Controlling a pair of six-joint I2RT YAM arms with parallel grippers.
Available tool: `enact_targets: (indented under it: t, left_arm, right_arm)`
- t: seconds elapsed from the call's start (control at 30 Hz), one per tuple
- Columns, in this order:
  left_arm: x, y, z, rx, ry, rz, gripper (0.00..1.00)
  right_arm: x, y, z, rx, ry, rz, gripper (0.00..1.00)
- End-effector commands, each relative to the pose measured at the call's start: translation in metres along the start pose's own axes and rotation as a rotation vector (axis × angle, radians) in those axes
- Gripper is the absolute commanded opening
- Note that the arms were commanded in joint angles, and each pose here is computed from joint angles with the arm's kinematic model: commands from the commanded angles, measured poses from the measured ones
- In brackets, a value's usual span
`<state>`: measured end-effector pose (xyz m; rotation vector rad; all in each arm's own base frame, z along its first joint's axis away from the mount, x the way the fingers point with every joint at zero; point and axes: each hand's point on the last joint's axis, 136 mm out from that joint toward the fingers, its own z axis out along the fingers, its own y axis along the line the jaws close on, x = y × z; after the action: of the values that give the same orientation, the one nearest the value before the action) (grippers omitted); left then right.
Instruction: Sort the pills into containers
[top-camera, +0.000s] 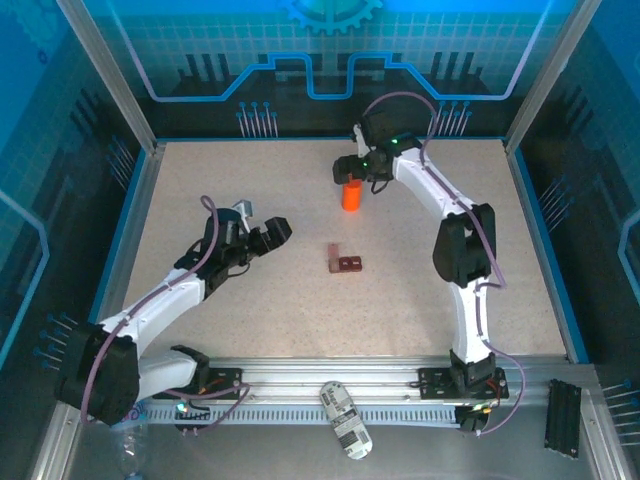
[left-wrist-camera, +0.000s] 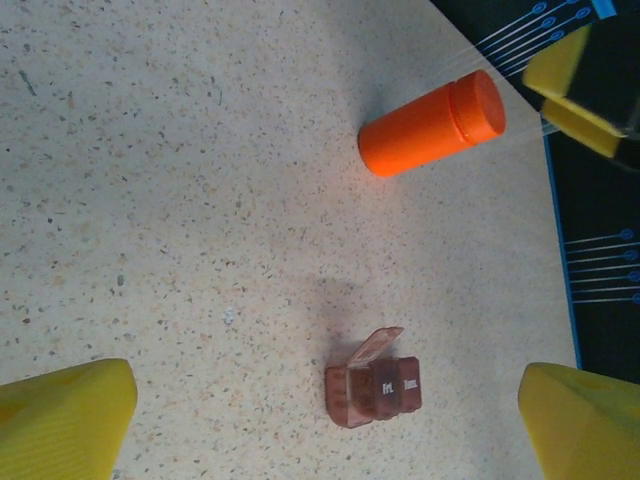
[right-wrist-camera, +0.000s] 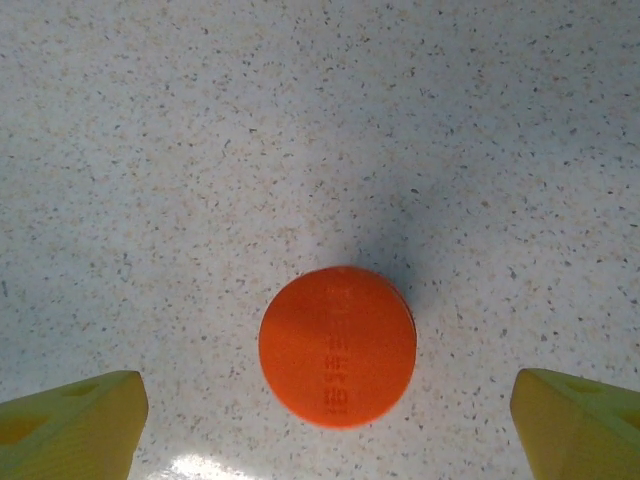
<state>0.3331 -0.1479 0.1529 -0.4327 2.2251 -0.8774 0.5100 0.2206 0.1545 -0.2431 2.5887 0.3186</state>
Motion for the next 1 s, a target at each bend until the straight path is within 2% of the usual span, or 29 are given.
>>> enact_targets:
  t: [0.0,0.13,0.17,0.33,0.43,0.53,0.67,0.77,0.83,0.97]
  left_arm:
    - [-0.010,-0.004,-0.004,0.011,-0.034,-0.015,0.99]
    - [-0.014,0.001,-0.004,-0.012,-0.057,-0.015,0.99]
    - [-0.016,0.001,-0.004,-0.017,-0.065,-0.017,0.99]
    - [-0.020,0.000,-0.002,-0.017,-0.065,-0.016,0.99]
    - [-0.021,-0.003,0.000,-0.016,-0.054,-0.006,0.99]
    - [-0.021,-0.003,0.001,-0.020,-0.048,-0.007,0.99]
    - [-0.022,-0.006,0.000,-0.004,-0.055,0.013,0.99]
    - [-0.027,-0.012,-0.003,0.011,-0.069,0.048,0.99]
    - [-0.031,-0.022,-0.005,0.030,-0.068,0.111,0.99]
    - [-0.040,-0.053,-0.011,0.128,-0.083,0.328,0.99]
  right_arm:
    - [0.007,0.000,0.014,0.017,0.061,-0.032,0.94]
    - [0.008,0.003,0.029,0.023,0.080,-0.049,0.90]
    - [0.016,0.001,0.044,0.031,0.109,-0.048,0.88]
    - [0.026,0.000,0.063,0.029,0.141,-0.048,0.77]
    - [0.028,-0.001,0.067,0.031,0.149,-0.054,0.68]
    - [0.027,-0.001,0.064,0.027,0.147,-0.057,0.53]
    - [0.019,0.004,0.043,0.003,0.112,-0.065,0.42]
    - [0.010,0.012,0.015,-0.034,0.074,-0.067,0.40]
    - [0.007,0.021,-0.005,-0.073,0.061,-0.071,0.39]
    - [0.008,0.039,-0.050,-0.190,0.049,-0.081,0.39]
